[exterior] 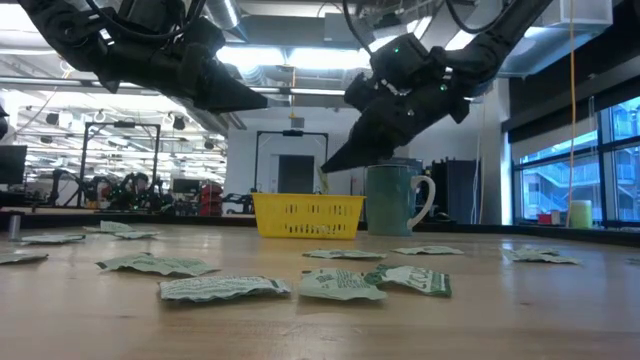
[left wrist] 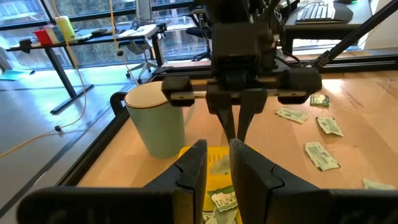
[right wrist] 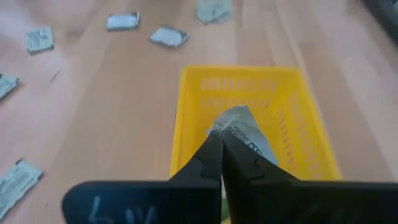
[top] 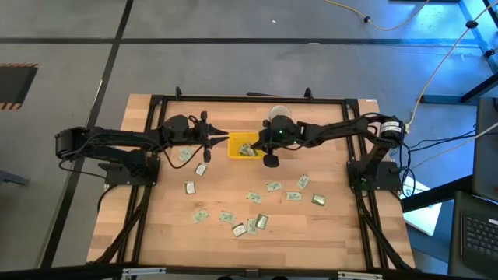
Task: Pick and place Stevia / Truvia into bins
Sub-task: Put the top right stevia tea packet into the yellow bin, then put the top left truvia tea packet into the yellow bin
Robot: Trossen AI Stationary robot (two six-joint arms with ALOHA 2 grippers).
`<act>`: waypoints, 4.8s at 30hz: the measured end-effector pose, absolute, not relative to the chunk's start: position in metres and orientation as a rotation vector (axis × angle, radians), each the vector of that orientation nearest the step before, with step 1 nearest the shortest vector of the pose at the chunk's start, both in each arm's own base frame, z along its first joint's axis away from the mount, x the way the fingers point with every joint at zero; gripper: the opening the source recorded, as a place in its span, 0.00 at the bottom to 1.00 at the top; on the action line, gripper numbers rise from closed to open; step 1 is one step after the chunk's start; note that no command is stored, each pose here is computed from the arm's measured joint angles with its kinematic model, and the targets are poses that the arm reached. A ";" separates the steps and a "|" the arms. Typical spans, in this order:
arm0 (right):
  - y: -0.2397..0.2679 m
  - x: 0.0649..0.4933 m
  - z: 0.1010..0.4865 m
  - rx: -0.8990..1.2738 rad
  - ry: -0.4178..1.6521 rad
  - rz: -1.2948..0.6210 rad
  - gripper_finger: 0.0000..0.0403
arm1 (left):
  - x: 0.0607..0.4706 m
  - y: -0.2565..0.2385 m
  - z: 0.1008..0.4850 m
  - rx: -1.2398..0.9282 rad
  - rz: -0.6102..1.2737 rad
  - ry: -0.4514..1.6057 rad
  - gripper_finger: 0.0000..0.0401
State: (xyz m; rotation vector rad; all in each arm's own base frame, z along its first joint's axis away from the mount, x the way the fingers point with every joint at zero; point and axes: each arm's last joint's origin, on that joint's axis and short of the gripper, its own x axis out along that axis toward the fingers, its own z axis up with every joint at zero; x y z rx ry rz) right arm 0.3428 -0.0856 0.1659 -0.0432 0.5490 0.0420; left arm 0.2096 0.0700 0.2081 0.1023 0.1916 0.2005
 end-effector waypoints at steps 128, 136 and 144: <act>-0.056 0.244 0.198 0.002 0.616 -0.078 0.22 | 0.223 0.012 0.141 -0.305 0.378 1.383 0.01; -0.056 0.244 0.198 -0.002 0.616 -0.076 0.22 | 0.249 0.015 0.184 -0.123 0.334 1.185 0.01; -0.056 0.244 0.198 -0.023 0.617 -0.070 0.22 | 0.286 0.031 0.218 0.048 0.330 0.770 0.01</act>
